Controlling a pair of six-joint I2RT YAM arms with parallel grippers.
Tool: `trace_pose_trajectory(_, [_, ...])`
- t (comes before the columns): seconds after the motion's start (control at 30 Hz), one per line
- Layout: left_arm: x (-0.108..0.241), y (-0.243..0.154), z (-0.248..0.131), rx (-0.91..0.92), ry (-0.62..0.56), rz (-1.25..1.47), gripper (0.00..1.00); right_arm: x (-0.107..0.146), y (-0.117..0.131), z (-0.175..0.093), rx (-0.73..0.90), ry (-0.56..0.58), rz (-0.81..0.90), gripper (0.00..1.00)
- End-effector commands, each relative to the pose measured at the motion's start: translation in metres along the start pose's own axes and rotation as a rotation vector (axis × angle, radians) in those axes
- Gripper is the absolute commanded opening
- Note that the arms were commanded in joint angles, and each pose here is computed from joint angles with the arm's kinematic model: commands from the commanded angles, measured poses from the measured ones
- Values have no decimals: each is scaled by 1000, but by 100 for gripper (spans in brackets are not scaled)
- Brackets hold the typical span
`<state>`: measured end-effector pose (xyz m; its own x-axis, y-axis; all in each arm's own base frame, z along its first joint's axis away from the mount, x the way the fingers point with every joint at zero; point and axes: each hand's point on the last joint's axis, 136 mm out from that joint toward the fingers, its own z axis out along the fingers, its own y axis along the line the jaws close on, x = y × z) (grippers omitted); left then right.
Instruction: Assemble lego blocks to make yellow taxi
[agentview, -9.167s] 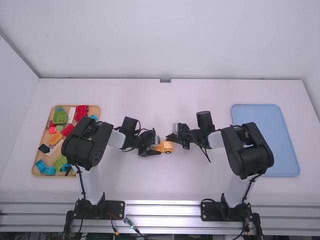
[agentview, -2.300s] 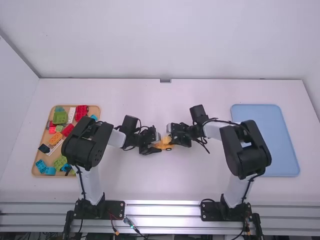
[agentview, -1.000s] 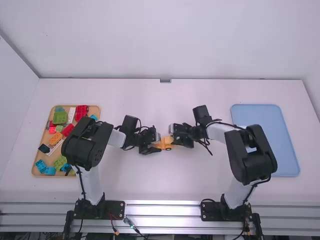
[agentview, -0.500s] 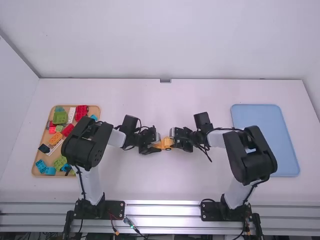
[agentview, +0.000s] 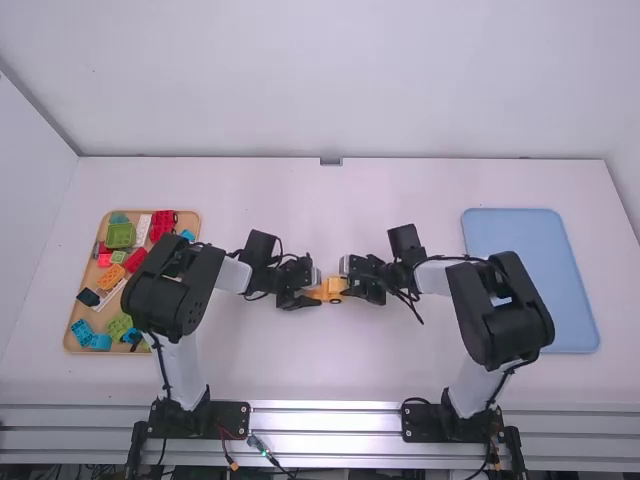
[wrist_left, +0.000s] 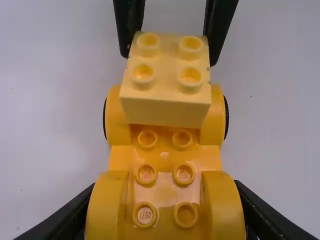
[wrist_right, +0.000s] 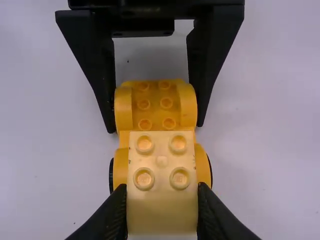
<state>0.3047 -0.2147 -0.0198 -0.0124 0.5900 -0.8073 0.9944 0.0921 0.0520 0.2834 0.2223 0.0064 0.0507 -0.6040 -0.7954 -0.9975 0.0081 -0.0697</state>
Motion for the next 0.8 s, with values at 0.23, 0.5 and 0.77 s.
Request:
trace_pose_trajectory(0.23, [22, -21, 6, 42, 67, -50, 37, -6, 5, 4, -3, 16, -1, 18])
trace_pose_trajectory(0.5, [21, -19, 6, 36, 64, -48, 35, -4, 5, 7, 1, 40, 3, 16])
trace_pose_trajectory(0.77, [22, -19, 6, 35, 67, -49, 34, 0, 3, 4, 12, 51, 15, 22])
